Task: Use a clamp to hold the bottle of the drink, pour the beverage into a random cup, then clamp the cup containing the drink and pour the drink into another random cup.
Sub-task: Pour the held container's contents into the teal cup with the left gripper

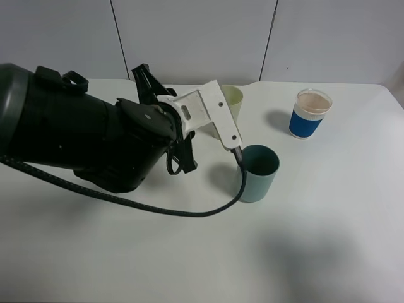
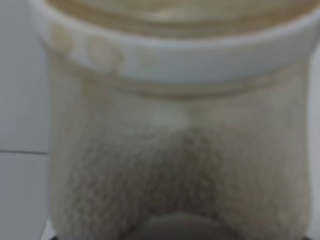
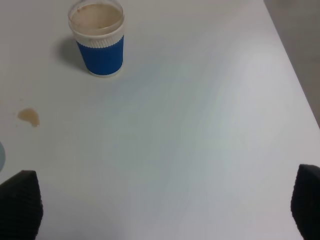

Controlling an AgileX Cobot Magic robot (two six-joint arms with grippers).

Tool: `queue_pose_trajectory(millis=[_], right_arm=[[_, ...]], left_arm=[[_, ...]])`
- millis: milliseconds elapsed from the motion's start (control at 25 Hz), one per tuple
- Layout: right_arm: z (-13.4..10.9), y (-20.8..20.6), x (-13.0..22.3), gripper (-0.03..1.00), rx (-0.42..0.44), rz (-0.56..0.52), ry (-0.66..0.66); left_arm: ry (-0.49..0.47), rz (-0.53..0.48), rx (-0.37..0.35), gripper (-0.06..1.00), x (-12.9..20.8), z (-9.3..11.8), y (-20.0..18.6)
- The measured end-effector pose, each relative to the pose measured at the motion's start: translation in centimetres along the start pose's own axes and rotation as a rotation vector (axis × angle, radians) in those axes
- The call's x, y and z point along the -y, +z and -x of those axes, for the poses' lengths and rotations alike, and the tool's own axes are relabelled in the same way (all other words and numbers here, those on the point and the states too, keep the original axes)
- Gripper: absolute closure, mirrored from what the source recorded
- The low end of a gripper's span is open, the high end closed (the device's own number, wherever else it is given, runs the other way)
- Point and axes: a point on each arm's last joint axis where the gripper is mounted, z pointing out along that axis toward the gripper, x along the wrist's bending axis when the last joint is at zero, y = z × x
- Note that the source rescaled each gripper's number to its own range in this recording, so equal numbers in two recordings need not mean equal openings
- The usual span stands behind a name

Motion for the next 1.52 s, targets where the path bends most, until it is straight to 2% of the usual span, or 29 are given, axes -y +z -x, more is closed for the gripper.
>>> queue_pose_trajectory(millis=[120, 360, 640, 1160, 1520], right_arm=[[0.0, 0.0, 0.0, -0.03, 0.0, 0.0, 0.0], [0.0, 0.0, 0.0, -0.03, 0.001, 0.0, -0.001], [0.0, 0.0, 0.0, -0.03, 0.001, 0.0, -0.001], [0.0, 0.0, 0.0, -0.03, 0.001, 0.0, -0.001], [0.0, 0.0, 0.0, -0.03, 0.001, 0.0, -0.001]], left_arm=[[0.05, -0.011, 0.019, 0.93, -0.2, 0.8, 0.0], [0.099, -0.016, 0.024, 0.93, -1.3, 1.2, 0.3], [0.262, -0.007, 0.044, 0.93, -2.4, 2.8, 0.3], [0.388, 0.013, 0.029, 0.93, -2.6, 2.7, 0.4], [0.461, 0.048, -0.02, 0.93, -2.9, 2.0, 0.8]])
